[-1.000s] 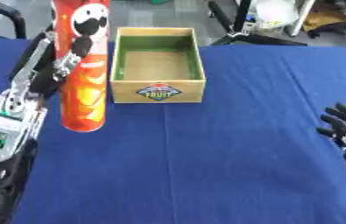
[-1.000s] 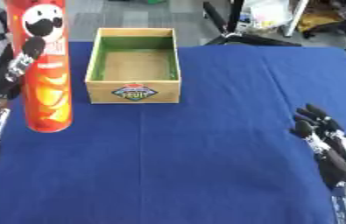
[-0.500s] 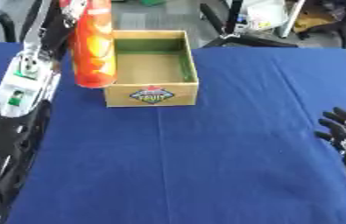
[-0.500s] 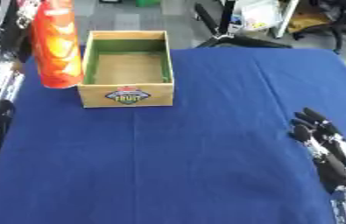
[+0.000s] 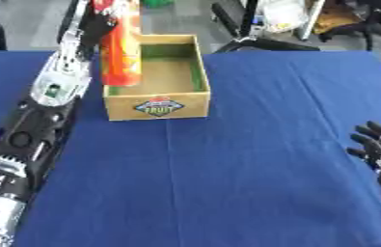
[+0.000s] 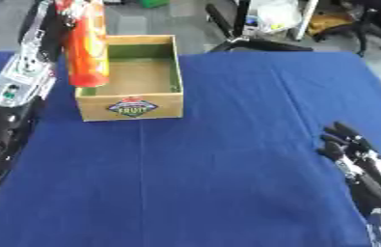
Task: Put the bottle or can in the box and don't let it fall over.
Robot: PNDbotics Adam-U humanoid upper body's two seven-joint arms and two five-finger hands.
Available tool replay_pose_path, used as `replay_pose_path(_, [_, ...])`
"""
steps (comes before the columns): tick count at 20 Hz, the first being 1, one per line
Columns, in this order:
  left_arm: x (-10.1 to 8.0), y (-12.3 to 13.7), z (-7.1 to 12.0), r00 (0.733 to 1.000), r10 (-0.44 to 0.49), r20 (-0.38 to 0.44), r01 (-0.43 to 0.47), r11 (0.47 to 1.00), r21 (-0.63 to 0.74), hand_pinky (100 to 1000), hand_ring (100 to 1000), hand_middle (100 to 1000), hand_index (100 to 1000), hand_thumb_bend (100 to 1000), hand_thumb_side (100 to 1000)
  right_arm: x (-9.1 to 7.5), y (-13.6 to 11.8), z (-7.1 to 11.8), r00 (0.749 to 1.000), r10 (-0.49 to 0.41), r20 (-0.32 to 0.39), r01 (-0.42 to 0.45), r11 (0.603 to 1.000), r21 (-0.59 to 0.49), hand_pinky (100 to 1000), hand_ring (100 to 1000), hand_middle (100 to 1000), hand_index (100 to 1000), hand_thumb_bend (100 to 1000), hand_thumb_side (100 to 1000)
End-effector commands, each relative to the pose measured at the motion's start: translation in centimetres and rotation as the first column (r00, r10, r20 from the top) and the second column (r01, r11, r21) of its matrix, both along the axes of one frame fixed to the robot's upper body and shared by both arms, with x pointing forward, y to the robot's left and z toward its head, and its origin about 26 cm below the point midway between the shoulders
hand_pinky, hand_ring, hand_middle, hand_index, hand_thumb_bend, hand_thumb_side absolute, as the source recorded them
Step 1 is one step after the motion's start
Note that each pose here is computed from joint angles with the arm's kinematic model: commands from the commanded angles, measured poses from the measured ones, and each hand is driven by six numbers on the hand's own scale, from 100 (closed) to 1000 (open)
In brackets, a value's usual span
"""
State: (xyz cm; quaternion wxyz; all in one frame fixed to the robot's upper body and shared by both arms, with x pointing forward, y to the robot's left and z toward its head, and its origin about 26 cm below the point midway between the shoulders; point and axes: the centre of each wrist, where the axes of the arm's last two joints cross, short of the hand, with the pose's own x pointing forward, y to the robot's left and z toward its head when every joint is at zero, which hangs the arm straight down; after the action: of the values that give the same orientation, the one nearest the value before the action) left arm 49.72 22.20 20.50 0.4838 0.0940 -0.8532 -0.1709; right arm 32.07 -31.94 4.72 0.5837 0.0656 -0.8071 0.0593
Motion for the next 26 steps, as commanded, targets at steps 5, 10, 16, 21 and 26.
replay_pose_path(5, [0.8, 0.6, 0.1, 0.995, 0.092, 0.025, -0.093, 0.995, 0.03, 288, 500, 440, 715, 100, 499, 0.4, -0.1, 0.8, 1.0, 0.017, 0.024, -0.017, 1.0, -0.009, 807, 898, 848, 908, 548, 427])
replay_pose_path(10, [0.8, 0.9, -0.6, 0.995, 0.098, 0.014, -0.099, 0.987, 0.13, 610, 775, 725, 848, 100, 510, 0.4, -0.1, 0.8, 1.0, 0.018, 0.025, -0.017, 1.0, -0.009, 807, 898, 848, 908, 548, 426])
replay_pose_path(16, [0.7, 1.3, -0.4, 0.992, 0.119, 0.035, -0.123, 0.965, 0.233, 773, 992, 998, 958, 254, 609, 0.3, -0.2, 0.8, 1.0, 0.015, 0.025, -0.015, 1.0, -0.009, 807, 898, 849, 908, 548, 425])
replay_pose_path(21, [0.6, 1.6, -0.1, 0.992, 0.124, 0.039, -0.13, 0.952, 0.279, 838, 1000, 1000, 1000, 393, 666, 0.3, -0.2, 0.8, 1.0, 0.014, 0.024, -0.013, 1.0, -0.009, 808, 898, 849, 908, 547, 425])
replay_pose_path(26, [0.5, 1.8, 0.1, 0.991, 0.127, 0.04, -0.133, 0.936, 0.326, 864, 1000, 1000, 1000, 451, 691, 0.3, -0.2, 0.8, 1.0, 0.013, 0.024, -0.012, 1.0, -0.008, 808, 898, 849, 908, 548, 424])
